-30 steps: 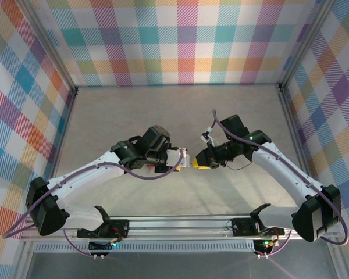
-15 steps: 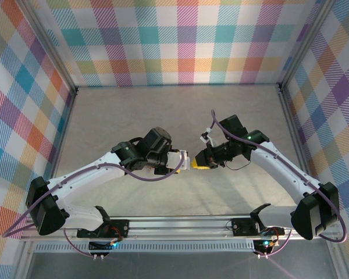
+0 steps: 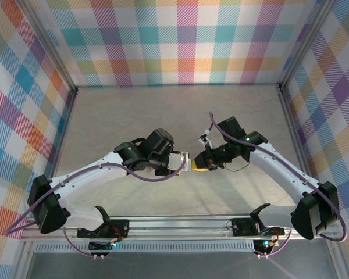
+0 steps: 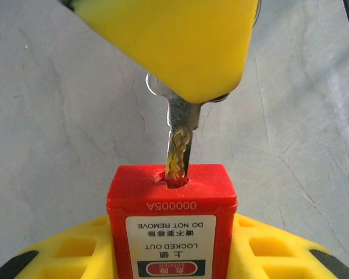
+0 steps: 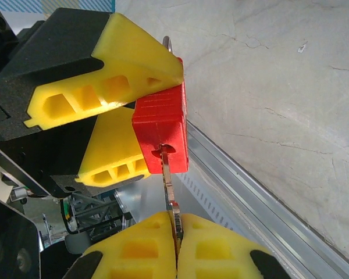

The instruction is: Unlock with the key

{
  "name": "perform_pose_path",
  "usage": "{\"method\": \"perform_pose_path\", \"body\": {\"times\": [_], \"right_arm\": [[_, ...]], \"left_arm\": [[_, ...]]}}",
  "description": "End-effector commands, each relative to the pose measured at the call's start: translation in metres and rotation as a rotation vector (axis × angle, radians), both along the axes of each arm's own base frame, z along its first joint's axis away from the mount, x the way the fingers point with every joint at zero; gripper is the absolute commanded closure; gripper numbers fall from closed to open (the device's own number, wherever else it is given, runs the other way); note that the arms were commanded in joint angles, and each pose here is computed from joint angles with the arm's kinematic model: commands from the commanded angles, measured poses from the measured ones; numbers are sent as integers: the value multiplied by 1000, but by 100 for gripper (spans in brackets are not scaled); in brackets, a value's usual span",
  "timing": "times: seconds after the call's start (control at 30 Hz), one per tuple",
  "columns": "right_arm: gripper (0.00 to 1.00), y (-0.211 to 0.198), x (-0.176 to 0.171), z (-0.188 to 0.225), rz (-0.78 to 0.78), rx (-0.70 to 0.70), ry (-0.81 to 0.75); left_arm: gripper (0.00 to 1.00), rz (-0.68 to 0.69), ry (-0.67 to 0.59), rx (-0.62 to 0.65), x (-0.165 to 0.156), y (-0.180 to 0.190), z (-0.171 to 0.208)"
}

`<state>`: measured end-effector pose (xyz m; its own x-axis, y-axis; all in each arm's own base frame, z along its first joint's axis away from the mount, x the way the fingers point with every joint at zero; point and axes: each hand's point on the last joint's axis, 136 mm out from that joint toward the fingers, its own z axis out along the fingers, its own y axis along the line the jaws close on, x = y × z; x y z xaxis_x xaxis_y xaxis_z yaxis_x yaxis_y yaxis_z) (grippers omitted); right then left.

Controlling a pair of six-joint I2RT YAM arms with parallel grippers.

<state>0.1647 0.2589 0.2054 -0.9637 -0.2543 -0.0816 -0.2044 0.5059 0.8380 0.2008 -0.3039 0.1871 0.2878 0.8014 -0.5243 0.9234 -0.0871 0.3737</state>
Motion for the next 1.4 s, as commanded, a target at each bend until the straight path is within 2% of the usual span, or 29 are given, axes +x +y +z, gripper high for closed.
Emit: {"method": "perform_pose_path", "body": {"times": [0.0, 0.2, 0.43, 0.63, 0.83, 1.07, 1.37], "right_arm": [[100, 4, -11, -1, 52, 22, 15], [100, 7, -7, -8, 59, 18, 22], [100, 10, -1, -14, 76, 15, -8], [100, 12, -2, -12, 75, 69, -41], [100, 6, -9, -12, 98, 71, -93], [100, -7, -13, -23, 120, -24, -140], [100, 0, -10, -19, 130, 8, -109]], "left_arm": [[97, -47, -43, -44, -2, -15, 17], [99, -95, -84, -8, -10, -20, 13], [100, -118, -96, -45, -16, -26, 26], [100, -97, -17, -195, -25, -41, 51], [100, -113, 64, -270, -38, -48, 58], [100, -127, 114, -295, -47, -47, 59], [100, -121, 99, -238, -44, -51, 44]]}}
